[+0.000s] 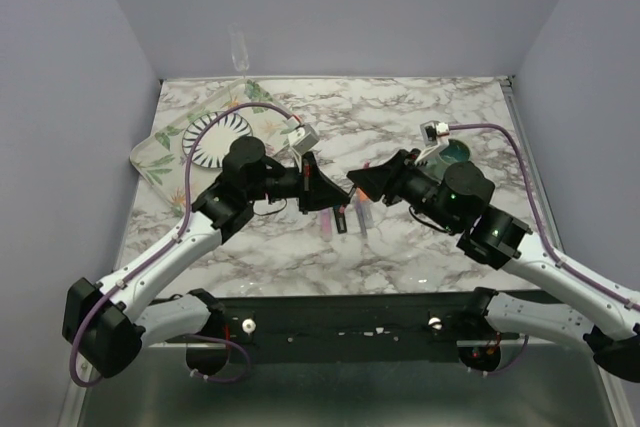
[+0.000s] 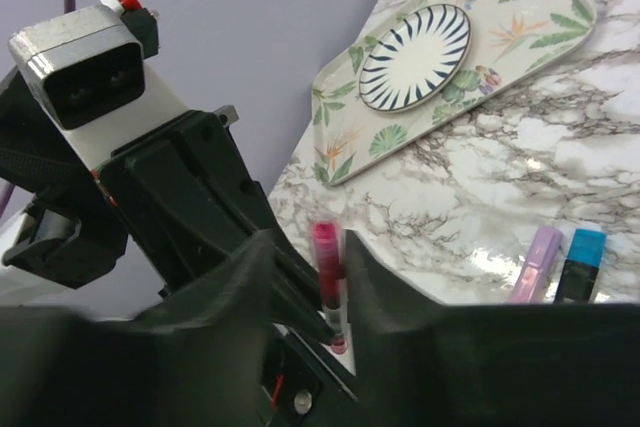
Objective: Insert the pens into the pen caps
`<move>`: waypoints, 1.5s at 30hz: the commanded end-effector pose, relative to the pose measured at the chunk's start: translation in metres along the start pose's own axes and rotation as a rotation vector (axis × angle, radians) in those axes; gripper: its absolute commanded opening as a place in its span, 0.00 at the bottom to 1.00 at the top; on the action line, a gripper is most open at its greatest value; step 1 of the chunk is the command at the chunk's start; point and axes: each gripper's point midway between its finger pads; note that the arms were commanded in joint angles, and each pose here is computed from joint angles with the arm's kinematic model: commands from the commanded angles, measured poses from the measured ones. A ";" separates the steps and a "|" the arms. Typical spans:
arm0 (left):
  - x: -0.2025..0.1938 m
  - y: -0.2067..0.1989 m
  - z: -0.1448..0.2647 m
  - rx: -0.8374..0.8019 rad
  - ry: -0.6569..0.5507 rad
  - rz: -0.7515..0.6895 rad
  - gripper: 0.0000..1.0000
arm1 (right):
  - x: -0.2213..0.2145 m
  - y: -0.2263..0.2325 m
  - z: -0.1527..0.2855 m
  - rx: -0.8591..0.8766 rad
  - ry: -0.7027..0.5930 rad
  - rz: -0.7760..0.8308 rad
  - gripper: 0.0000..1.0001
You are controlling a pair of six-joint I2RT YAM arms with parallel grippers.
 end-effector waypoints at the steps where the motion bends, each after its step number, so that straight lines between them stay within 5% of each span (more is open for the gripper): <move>1: 0.007 -0.011 0.002 -0.037 -0.022 -0.014 0.00 | 0.010 0.013 0.005 0.046 -0.034 -0.029 0.28; 5: 0.008 -0.010 -0.001 -0.045 -0.018 0.005 0.00 | 0.005 0.010 0.006 0.045 -0.022 -0.040 0.01; 8: 0.009 -0.010 -0.005 -0.060 -0.010 0.029 0.03 | 0.009 0.018 0.008 0.084 -0.040 -0.051 0.01; 9: 0.008 -0.014 -0.005 -0.093 -0.003 0.034 0.18 | 0.010 0.018 0.009 0.087 -0.048 -0.053 0.01; 12: 0.009 -0.016 -0.008 -0.124 -0.008 0.053 0.31 | 0.014 0.023 0.011 0.109 -0.062 -0.061 0.01; 18: 0.010 -0.016 -0.009 -0.132 -0.014 0.042 0.35 | 0.013 0.026 0.011 0.124 -0.053 -0.066 0.01; 20: 0.010 -0.016 -0.010 -0.132 -0.013 0.044 0.33 | 0.010 0.023 0.011 0.118 -0.047 -0.067 0.01; 23: 0.009 -0.015 -0.010 -0.129 -0.016 0.041 0.00 | 0.009 0.024 0.010 0.123 -0.038 -0.063 0.01; 25: 0.007 -0.012 -0.010 -0.115 -0.016 0.048 0.00 | 0.004 0.023 0.008 0.116 -0.009 -0.063 0.01; 27: 0.008 -0.008 -0.010 -0.089 -0.024 0.055 0.00 | 0.002 0.023 0.005 0.094 0.008 -0.069 0.14; 28: 0.010 -0.005 -0.010 -0.068 -0.027 0.053 0.00 | -0.002 0.012 0.005 0.036 0.024 -0.072 0.40; 30: 0.003 0.013 -0.008 0.036 0.011 0.051 0.00 | -0.006 -0.002 0.010 -0.040 0.043 -0.097 0.61; 38: -0.018 0.070 0.011 0.284 0.085 0.135 0.00 | -0.017 -0.088 0.061 -0.499 -0.088 -0.495 0.65; 45: -0.020 0.111 0.043 0.600 0.123 0.122 0.00 | -0.034 -0.192 0.126 -1.006 -0.309 -0.580 0.58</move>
Point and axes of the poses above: each gripper's point midway between its finger pads, its own z axis back along the fingers, its own y axis along the line the jaws close on, x = y × z, and after that the axes turned 14 degrees about -z, right-handed
